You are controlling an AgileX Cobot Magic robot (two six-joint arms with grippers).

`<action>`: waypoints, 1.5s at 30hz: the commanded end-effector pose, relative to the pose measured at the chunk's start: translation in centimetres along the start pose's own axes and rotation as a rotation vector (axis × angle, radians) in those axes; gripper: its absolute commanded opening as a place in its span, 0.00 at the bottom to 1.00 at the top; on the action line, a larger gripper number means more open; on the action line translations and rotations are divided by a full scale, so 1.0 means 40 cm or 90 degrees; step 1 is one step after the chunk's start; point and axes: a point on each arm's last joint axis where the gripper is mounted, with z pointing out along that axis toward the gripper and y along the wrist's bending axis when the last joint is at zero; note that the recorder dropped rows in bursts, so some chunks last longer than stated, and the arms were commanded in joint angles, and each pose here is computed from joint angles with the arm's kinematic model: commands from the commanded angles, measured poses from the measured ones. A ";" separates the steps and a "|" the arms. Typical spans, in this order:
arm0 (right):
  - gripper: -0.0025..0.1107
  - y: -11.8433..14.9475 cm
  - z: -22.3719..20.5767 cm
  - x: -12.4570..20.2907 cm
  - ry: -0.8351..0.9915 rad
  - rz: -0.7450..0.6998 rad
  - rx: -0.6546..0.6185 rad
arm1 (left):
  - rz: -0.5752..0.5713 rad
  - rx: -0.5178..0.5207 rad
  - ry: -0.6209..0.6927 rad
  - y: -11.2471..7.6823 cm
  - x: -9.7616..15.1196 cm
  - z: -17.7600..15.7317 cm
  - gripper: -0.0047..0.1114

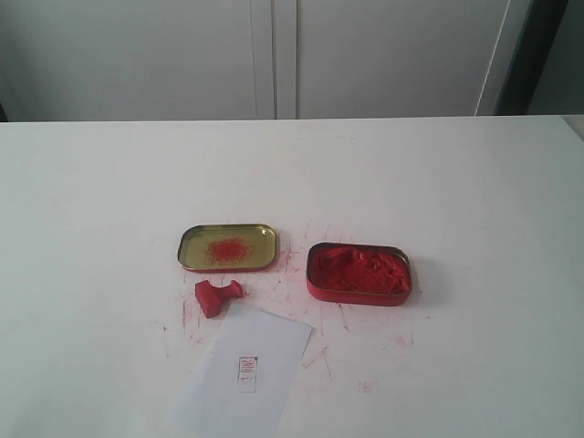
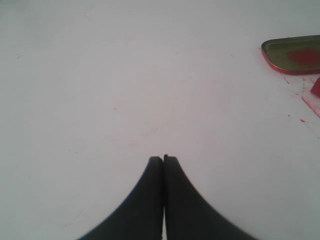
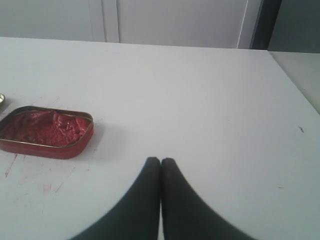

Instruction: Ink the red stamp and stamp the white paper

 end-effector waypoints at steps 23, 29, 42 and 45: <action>0.02 -0.004 0.000 0.005 0.001 0.000 0.020 | -0.002 -0.001 0.000 0.000 0.003 0.001 0.04; 0.02 -0.007 0.000 0.005 0.001 0.003 0.033 | -0.002 -0.001 0.000 0.000 0.003 0.001 0.04; 0.02 -0.007 0.000 0.005 0.001 0.003 0.033 | -0.002 -0.001 0.000 0.000 0.003 0.001 0.04; 0.02 -0.007 0.000 0.005 0.001 0.003 0.033 | -0.002 -0.001 0.000 0.000 0.003 0.001 0.04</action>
